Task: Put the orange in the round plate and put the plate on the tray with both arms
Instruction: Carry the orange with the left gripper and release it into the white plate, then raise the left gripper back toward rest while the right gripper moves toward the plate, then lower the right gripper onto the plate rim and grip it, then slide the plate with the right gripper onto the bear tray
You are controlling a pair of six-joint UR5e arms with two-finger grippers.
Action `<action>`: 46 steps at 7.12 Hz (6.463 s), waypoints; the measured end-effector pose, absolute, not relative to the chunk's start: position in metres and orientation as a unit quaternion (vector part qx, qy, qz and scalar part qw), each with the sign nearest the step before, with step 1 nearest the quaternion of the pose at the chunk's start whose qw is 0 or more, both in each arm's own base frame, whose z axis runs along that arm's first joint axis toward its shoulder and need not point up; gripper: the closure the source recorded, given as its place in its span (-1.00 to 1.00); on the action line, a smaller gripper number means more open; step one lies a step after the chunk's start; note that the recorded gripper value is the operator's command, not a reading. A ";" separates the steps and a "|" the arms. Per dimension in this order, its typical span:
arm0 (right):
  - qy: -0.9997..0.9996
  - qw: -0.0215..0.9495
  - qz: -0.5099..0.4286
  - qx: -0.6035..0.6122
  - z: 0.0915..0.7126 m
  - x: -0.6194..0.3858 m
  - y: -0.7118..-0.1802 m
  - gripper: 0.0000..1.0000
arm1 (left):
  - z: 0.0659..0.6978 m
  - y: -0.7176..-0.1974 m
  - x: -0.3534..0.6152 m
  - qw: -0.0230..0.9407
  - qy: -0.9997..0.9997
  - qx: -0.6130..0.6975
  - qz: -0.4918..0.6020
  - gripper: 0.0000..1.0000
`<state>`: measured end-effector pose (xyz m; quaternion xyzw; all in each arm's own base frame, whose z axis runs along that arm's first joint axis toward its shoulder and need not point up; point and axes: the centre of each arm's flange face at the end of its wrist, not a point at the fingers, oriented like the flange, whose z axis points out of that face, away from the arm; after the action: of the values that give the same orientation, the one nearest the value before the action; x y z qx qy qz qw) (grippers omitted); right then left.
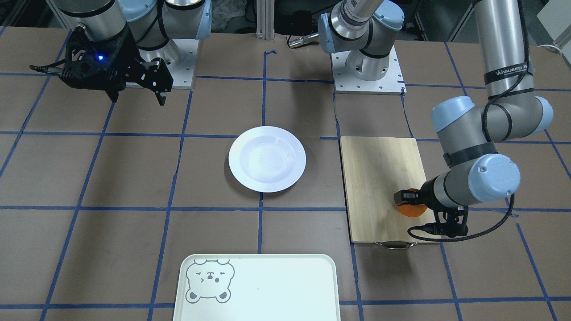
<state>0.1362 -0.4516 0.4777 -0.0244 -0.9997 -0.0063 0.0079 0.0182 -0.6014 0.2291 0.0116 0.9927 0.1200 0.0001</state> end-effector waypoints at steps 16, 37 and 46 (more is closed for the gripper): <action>-0.999 0.020 -0.029 -0.040 0.457 0.123 -0.466 -1.00 | 0.212 -0.438 -0.337 -0.041 0.989 -0.055 0.134 -1.00; -0.962 -0.270 -0.041 0.013 0.162 0.234 -0.484 -0.59 | 0.516 -0.521 -0.126 -0.040 0.996 -0.060 -0.053 -1.00; -0.965 -0.257 -0.050 0.023 0.159 0.245 -0.467 1.00 | 0.516 -0.522 -0.125 -0.040 0.996 -0.061 -0.053 -1.00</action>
<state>0.2454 -0.4666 0.1590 0.0228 -0.9649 -0.0504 -0.2567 -0.1250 -0.5215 0.5158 -0.0606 0.9960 -0.0526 -0.0397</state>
